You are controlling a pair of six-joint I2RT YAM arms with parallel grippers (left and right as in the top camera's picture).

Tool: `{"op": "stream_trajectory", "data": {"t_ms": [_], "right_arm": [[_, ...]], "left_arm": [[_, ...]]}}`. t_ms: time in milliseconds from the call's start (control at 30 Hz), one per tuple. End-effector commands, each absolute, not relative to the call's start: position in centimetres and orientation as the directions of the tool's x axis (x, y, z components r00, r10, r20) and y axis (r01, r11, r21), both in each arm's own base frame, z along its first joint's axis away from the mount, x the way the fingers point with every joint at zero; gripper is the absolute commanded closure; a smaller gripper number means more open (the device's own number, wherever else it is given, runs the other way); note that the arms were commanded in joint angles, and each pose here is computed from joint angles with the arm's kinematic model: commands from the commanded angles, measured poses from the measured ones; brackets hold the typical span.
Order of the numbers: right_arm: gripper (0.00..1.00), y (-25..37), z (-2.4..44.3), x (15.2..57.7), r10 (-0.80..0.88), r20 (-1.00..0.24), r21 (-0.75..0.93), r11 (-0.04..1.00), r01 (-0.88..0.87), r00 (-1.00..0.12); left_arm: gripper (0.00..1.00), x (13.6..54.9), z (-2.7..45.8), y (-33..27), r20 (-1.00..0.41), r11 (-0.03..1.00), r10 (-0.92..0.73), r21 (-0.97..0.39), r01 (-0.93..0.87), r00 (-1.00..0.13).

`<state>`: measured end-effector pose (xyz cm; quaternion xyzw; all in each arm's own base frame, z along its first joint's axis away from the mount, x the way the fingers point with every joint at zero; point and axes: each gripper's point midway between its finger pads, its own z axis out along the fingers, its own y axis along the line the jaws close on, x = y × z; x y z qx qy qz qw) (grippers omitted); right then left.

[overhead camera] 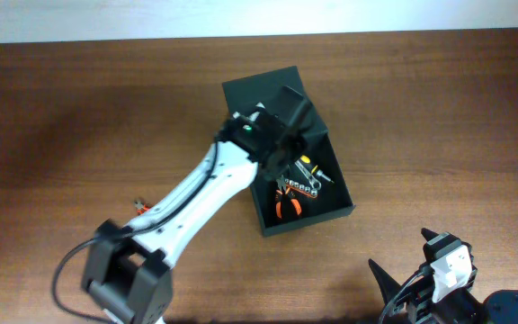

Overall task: Pack container
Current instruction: 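Lower the wrench into the box on top of the pliers and release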

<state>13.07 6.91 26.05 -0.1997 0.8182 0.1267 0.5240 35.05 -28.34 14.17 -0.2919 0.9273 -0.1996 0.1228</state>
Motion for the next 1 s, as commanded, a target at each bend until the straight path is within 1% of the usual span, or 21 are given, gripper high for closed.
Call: {"op": "stream_trajectory", "data": {"t_ms": [0,433,600,700,767,833,867,900,967], "right_arm": [[0.01,6.6,26.2,13.2,-0.178,-0.912,0.002,0.899,-0.438,-0.37],[0.01,6.6,26.2,13.2,-0.178,-0.912,0.002,0.899,-0.438,-0.37],[0.01,6.6,26.2,13.2,-0.178,-0.912,0.002,0.899,-0.438,-0.37],[0.01,6.6,26.2,13.2,-0.178,-0.912,0.002,0.899,-0.438,-0.37],[0.01,6.6,26.2,13.2,-0.178,-0.912,0.002,0.899,-0.438,-0.37],[0.01,6.6,26.2,13.2,-0.178,-0.912,0.002,0.899,-0.438,-0.37],[0.01,6.6,26.2,13.2,-0.178,-0.912,0.002,0.899,-0.438,-0.37],[0.01,6.6,26.2,13.2,-0.178,-0.912,0.002,0.899,-0.438,-0.37],[0.01,6.6,26.2,13.2,-0.178,-0.912,0.002,0.899,-0.438,-0.37]], "left_arm": [[0.98,34.7,12.6,-29.9,-0.065,0.729,-0.616,-0.426,-0.536,-0.785],[0.98,34.3,5.6,-29.7,-0.003,0.735,-0.644,-0.28,-0.618,-0.765],[0.98,34.2,4.7,-29.6,0.016,0.731,-0.65,-0.263,-0.63,-0.76],[0.97,34.4,4.7,-29.4,0.016,0.727,-0.654,-0.263,-0.634,-0.757],[0.85,34.4,4.7,-29.3,0.016,0.726,-0.655,-0.263,-0.635,-0.756],[0.69,34.5,4.7,-29.3,0.016,0.726,-0.655,-0.263,-0.635,-0.755],[0.64,34.5,4.7,-29.3,0.015,0.726,-0.655,-0.263,-0.635,-0.755],[0.6,34.5,4.7,-29.3,0.015,0.726,-0.655,-0.264,-0.635,-0.755],[0.58,34.5,4.8,-29.4,0.015,0.725,-0.655,-0.268,-0.634,-0.755]]}}
